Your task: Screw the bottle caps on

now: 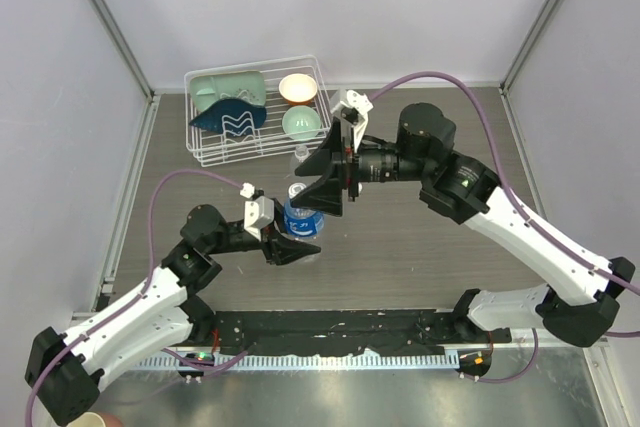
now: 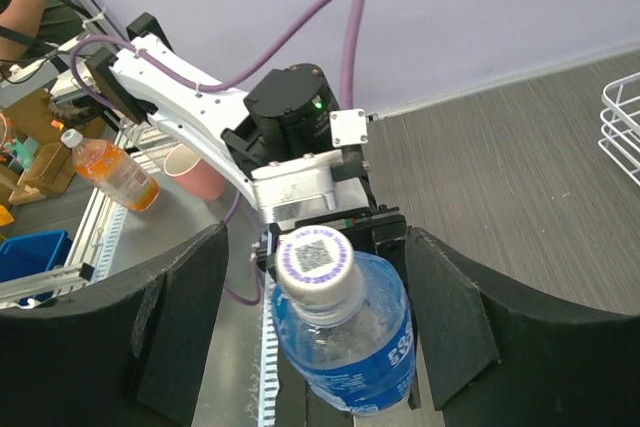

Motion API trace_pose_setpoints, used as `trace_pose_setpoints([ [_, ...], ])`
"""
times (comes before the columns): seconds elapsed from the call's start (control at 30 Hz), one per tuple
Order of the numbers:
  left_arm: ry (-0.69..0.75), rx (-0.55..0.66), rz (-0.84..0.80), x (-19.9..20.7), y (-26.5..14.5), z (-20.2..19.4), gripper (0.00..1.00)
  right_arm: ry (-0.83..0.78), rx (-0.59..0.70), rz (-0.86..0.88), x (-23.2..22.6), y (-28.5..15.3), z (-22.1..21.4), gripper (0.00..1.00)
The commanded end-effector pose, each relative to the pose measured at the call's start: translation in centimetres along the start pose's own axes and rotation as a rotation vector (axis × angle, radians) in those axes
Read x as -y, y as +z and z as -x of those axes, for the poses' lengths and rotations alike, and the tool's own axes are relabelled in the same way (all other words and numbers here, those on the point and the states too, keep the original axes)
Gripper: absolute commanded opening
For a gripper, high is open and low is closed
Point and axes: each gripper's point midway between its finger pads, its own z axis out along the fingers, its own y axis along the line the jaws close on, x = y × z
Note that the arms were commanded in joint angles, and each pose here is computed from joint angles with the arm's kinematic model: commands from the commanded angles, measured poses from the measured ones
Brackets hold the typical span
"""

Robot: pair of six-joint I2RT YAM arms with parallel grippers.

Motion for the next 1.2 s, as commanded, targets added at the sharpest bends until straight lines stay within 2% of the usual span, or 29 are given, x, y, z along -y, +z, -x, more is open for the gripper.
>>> trace_pose_setpoints([
  [0.0, 0.069, 0.073, -0.021, 0.4, 0.3, 3.3, 0.0, -0.01, 0.021, 0.02, 0.2, 0.6, 0.3, 0.75],
  [0.27, 0.058, 0.071, -0.01, 0.2, 0.4, 3.2, 0.0, -0.019, 0.033, 0.028, -0.1, 0.4, 0.4, 0.64],
  [0.43, 0.053, 0.069, -0.002, 0.1, 0.4, 3.0, 0.0, -0.016, 0.038, 0.039, -0.2, 0.4, 0.3, 0.63],
  [0.63, 0.051, 0.068, 0.009, -0.1, 0.4, 2.9, 0.0, -0.013, 0.037, 0.045, -0.4, 0.4, 0.3, 0.55],
  [0.83, 0.04, 0.066, 0.04, -0.7, 0.2, 2.5, 0.0, -0.019, 0.04, 0.046, -0.7, 0.0, 0.4, 0.43],
  [0.97, 0.029, 0.065, 0.054, -0.9, 0.1, 2.3, 0.0, -0.028, 0.04, 0.036, -0.6, -0.1, 0.4, 0.31],
  [1.17, 0.022, 0.063, 0.075, -1.3, 0.1, 2.2, 0.0, -0.038, 0.033, 0.031, -0.5, -0.2, 0.0, 0.19],
])
